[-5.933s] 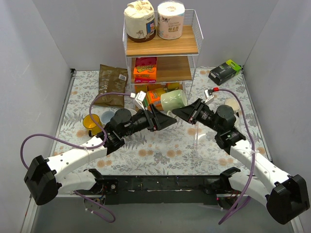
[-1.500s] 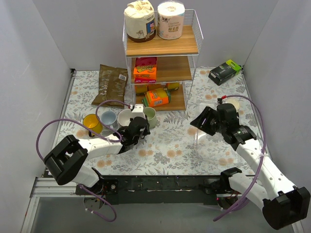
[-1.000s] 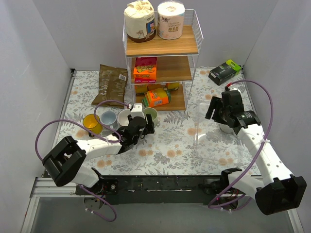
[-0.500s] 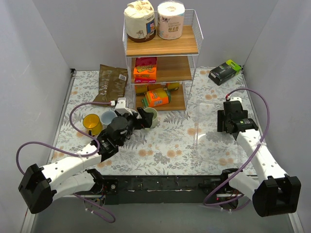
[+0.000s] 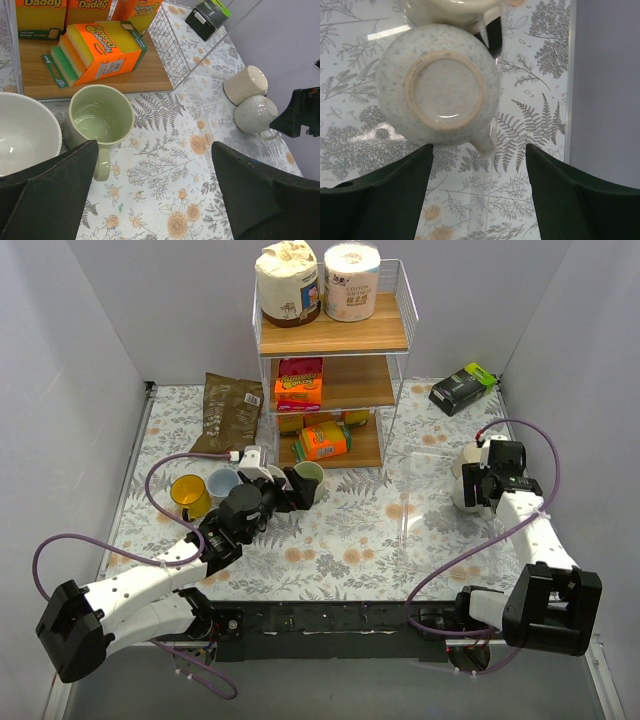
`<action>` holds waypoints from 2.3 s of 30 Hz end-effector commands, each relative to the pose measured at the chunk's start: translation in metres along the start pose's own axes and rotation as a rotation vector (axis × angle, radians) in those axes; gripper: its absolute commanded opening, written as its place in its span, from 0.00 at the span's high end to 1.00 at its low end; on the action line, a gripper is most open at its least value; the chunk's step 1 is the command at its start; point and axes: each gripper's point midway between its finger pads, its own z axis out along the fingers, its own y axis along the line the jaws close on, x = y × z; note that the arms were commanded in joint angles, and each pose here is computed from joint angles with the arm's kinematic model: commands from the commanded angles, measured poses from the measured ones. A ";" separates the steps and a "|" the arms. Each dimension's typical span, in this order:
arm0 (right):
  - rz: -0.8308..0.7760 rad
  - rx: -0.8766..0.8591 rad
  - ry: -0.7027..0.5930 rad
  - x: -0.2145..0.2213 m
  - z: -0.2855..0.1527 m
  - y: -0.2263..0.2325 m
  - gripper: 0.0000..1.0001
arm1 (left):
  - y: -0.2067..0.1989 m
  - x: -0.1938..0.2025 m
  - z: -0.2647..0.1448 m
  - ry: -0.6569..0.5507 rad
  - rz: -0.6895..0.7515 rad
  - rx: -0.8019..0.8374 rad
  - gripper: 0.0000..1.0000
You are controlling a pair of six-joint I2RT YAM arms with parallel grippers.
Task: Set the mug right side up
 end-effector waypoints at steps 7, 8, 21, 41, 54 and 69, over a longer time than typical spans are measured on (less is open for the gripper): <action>-0.077 -0.109 0.029 0.001 0.029 0.009 0.22 | 0.003 -0.012 -0.013 -0.062 -0.039 -0.009 0.02; -0.078 -0.114 0.029 -0.002 0.029 0.009 0.23 | 0.003 -0.014 -0.014 -0.068 -0.039 -0.008 0.03; -0.096 -0.177 0.010 0.004 0.024 0.019 0.50 | 0.003 -0.015 -0.018 -0.087 -0.033 -0.019 0.02; -0.079 -0.214 -0.027 0.003 0.027 0.028 0.70 | 0.005 -0.017 -0.019 -0.097 -0.033 -0.031 0.02; -0.044 -0.357 -0.119 -0.030 -0.002 0.050 0.99 | 0.005 -0.015 -0.019 -0.093 -0.034 -0.026 0.02; 0.197 -0.667 -0.457 -0.110 -0.110 0.083 0.99 | -0.020 0.000 -0.011 -0.023 -0.032 0.094 0.02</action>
